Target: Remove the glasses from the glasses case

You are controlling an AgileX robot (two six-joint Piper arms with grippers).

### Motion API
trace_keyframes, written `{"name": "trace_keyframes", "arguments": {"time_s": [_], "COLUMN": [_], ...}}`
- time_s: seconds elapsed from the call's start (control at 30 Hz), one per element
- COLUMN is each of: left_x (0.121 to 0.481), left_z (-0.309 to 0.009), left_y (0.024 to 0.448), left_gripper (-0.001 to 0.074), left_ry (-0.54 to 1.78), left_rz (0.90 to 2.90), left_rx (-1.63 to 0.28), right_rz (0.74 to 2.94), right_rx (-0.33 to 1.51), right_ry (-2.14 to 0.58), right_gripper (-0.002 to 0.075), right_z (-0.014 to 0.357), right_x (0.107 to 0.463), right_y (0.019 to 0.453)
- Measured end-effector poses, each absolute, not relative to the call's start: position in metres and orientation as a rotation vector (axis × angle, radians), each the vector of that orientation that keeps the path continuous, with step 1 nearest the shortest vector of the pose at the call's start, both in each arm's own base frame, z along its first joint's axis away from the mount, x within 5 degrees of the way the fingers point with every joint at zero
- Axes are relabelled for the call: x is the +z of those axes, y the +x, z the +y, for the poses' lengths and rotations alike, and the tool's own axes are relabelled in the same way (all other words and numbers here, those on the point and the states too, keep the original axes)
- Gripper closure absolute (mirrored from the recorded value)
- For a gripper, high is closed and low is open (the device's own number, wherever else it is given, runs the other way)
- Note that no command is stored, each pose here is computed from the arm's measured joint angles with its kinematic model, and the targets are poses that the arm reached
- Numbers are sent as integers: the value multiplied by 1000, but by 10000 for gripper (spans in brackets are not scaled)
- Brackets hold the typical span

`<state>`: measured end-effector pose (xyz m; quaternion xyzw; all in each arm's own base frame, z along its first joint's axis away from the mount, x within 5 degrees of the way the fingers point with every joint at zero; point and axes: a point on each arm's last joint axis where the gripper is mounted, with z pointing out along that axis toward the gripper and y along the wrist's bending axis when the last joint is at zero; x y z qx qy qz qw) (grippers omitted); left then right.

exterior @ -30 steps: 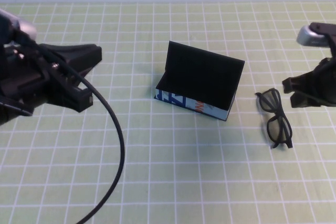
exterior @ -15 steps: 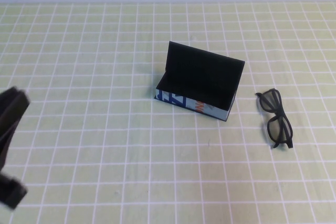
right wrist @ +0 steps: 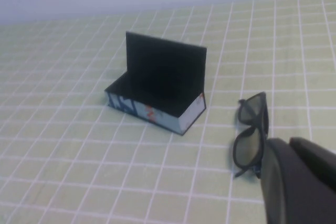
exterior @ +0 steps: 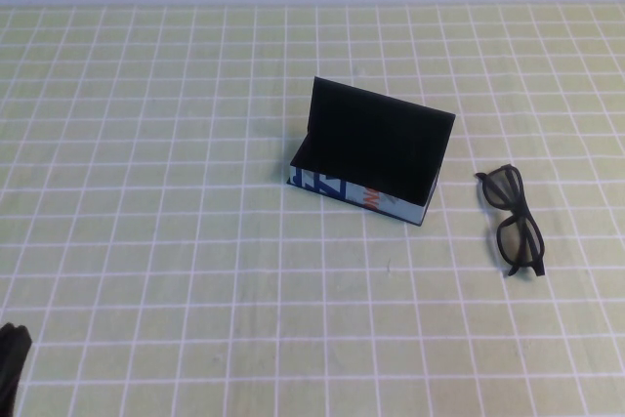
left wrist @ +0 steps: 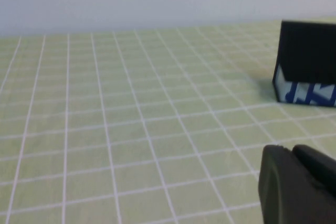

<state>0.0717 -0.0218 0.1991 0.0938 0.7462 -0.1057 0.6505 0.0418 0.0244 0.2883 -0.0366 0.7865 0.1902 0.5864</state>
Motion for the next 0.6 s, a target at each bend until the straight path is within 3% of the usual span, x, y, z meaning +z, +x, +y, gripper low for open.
{"name": "trace_keyframes", "arguments": {"time_s": [0.2,0.6], "left_x": [190,190], "left_z": [-19,-19], "left_y": [72,72], "left_gripper": [739,739], "left_ry": [192,186], "left_rz": [1727,1728], "left_rx": [-216,-220], "right_rz": [1781,1881], "right_rx": [428,430], "right_ry": [-15,-9], "right_gripper": [742,742], "right_z": [22,23], "right_x": [260,232], "right_y": [55,58]}}
